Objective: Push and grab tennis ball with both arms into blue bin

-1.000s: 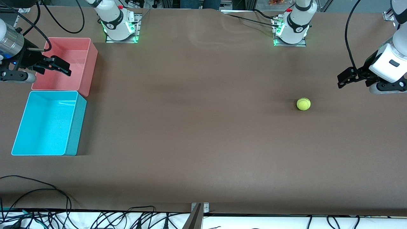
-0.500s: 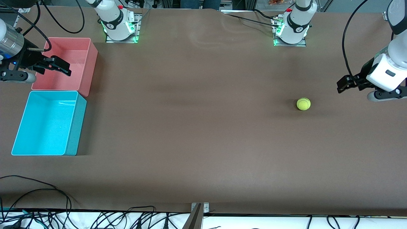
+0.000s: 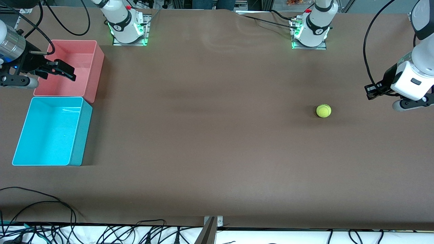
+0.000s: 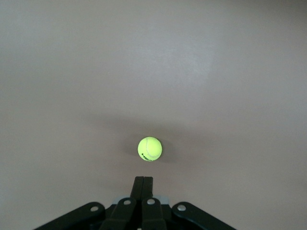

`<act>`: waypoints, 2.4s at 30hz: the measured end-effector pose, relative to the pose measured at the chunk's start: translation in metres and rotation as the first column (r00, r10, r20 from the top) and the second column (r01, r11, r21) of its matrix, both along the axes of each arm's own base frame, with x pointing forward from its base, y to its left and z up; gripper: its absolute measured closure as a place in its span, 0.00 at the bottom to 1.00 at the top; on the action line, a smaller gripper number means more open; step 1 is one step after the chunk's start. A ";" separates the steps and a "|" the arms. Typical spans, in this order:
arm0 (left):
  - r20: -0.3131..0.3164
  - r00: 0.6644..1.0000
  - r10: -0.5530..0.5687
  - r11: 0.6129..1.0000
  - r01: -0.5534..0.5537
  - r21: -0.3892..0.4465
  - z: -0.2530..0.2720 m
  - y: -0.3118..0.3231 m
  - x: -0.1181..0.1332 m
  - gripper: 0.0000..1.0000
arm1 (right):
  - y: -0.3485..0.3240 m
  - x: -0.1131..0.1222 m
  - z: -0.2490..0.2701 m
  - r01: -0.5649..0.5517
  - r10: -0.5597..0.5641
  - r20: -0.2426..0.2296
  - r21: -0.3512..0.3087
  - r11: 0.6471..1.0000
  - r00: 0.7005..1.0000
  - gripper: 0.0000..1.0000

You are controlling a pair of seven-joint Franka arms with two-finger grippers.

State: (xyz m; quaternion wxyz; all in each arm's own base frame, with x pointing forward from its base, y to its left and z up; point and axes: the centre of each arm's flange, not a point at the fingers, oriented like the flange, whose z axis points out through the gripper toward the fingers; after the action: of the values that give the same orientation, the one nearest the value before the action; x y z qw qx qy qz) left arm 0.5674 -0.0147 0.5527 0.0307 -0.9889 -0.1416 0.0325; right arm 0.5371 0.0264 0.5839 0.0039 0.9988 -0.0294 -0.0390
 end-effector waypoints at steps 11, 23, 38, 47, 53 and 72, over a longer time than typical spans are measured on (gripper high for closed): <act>-0.014 0.903 0.429 0.902 -0.428 0.044 -0.025 0.016 0.009 0.99 | 0.000 0.000 0.000 0.000 0.000 0.000 0.000 1.000 1.000 0.00; 0.003 0.499 0.867 0.495 -0.860 0.127 -0.110 0.044 0.039 0.99 | 0.000 0.000 0.000 0.000 0.000 0.000 0.000 1.000 1.000 0.00; 0.009 0.283 0.959 0.279 -0.950 0.138 -0.260 0.107 0.010 0.99 | 0.000 0.000 0.000 0.000 0.000 0.000 0.000 1.000 1.000 0.00; 0.033 0.265 0.964 0.262 -0.963 0.070 -0.329 0.104 -0.042 0.99 | 0.000 0.000 0.000 0.000 0.000 0.000 0.000 1.000 1.000 0.00; 0.039 0.264 0.964 0.262 -0.964 0.051 -0.344 0.100 -0.060 0.99 | 0.000 0.000 0.000 0.000 0.000 0.000 0.000 1.000 1.000 0.00; 0.101 0.320 0.942 0.313 -0.947 0.079 -0.352 0.129 -0.079 0.99 | 0.000 0.000 0.000 0.000 0.000 0.000 0.000 1.000 1.000 0.00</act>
State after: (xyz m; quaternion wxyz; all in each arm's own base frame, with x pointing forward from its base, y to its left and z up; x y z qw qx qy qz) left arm 0.4881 0.1144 0.2009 0.0645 -0.7171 -0.6938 0.0178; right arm 0.5371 0.0265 0.5840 0.0039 0.9988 -0.0293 -0.0388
